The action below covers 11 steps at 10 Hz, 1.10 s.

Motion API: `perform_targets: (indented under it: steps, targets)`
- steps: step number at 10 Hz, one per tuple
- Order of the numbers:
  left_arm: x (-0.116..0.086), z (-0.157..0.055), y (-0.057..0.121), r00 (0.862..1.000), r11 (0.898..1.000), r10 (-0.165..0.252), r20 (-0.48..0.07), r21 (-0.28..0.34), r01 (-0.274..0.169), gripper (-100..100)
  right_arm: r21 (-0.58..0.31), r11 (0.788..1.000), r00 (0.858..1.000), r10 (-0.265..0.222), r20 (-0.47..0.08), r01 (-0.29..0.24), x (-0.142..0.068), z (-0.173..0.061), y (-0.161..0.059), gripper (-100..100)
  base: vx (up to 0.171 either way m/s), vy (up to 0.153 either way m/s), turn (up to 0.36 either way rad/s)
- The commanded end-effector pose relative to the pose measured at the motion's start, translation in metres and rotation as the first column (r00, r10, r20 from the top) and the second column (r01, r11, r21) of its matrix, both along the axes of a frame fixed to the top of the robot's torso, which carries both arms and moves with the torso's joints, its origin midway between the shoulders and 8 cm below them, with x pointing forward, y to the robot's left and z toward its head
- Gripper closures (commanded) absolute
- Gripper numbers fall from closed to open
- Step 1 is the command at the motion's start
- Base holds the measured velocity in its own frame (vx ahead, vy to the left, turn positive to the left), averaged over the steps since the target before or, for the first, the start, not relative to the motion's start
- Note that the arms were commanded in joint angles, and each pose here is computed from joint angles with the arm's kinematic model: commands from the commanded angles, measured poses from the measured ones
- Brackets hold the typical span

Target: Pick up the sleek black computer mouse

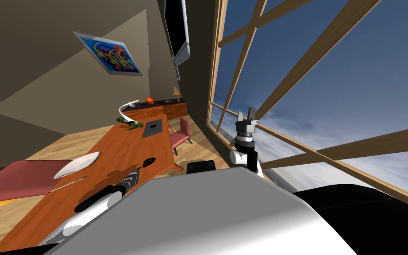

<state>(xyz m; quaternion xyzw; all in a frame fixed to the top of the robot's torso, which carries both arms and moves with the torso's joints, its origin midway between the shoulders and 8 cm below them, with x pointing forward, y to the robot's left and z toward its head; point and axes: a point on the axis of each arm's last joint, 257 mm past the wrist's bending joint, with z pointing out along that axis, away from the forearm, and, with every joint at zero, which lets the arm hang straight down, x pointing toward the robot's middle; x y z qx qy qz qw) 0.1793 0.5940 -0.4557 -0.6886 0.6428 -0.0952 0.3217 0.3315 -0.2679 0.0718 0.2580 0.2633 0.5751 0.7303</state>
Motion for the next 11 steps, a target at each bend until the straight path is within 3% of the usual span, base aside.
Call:
perform_targets:
  steps: [1, 2, 3, 4, 5, 6, 8, 9, 10, 11]
  targets:
    - [-0.011, -0.004, 0.005, 1.000, 1.000, 0.026, -0.015, -0.014, -0.026, -100, 0.000, 1.000, 1.000, 0.000, 0.000, 0.000, 0.000, 0.000, 0.000, 0, 0.031, -0.008, 0.029]
    - [-0.037, -0.012, 0.020, 0.995, 0.998, 0.051, -0.087, -0.018, -0.053, -100, 0.000, 1.000, 1.000, 0.000, 0.000, 0.000, 0.000, 0.000, 0.000, 0, 0.050, -0.023, -0.164]
    - [-0.041, -0.014, 0.020, 0.994, 0.997, 0.071, -0.086, -0.032, -0.074, -100, 0.000, 1.000, 1.000, 0.000, 0.000, 0.000, 0.000, 0.000, 0.000, 0, 0.059, -0.013, -0.087]
    - [-0.063, -0.019, 0.032, 0.986, 0.994, 0.095, -0.140, -0.040, -0.102, -100, 0.000, 1.000, 1.000, 0.000, 0.000, 0.000, 0.000, 0.000, 0.000, 0, 0.088, -0.025, -0.169]
    - [-0.071, -0.022, 0.033, 0.982, 0.991, 0.115, -0.150, -0.051, -0.124, -100, 0.000, 1.000, 1.000, 0.000, 0.000, 0.000, 0.000, 0.000, 0.000, 0, 0.085, -0.012, -0.073]
    - [-0.096, -0.027, 0.043, 0.968, 0.986, 0.143, -0.205, -0.059, -0.159, -100, 0.000, 1.000, 1.000, 0.000, 0.000, 0.000, 0.000, 0.000, 0.000, 0, 0.101, 0.001, -0.147]
    - [-0.099, -0.029, 0.042, 0.966, 0.982, 0.155, -0.209, -0.071, -0.173, -100, 0.000, 1.000, 1.000, 0.000, 0.000, 0.000, 0.000, 0.000, 0.000, 0, 0.051, 0.000, -0.029]
    - [-0.122, -0.032, 0.049, 0.949, 0.977, 0.171, -0.264, -0.077, -0.198, -100, 0.000, 1.000, 1.000, 0.000, 0.000, 0.000, 0.000, 0.000, 0.000, 0, 0.053, -0.010, -0.165]
    - [-0.125, -0.033, 0.049, 0.946, 0.971, 0.192, -0.261, -0.090, -0.222, -100, 0.000, 1.000, 1.000, 0.000, 0.000, 0.000, 0.000, 0.000, 0.000, 0, 0.068, -0.007, -0.076]
    - [-0.147, -0.036, 0.053, 0.928, 0.964, 0.207, -0.310, -0.099, -0.248, -100, 0.000, 1.000, 1.000, 0.000, 0.000, 0.000, 0.000, 0.000, 0.000, 0, 0.097, -0.004, -0.111]
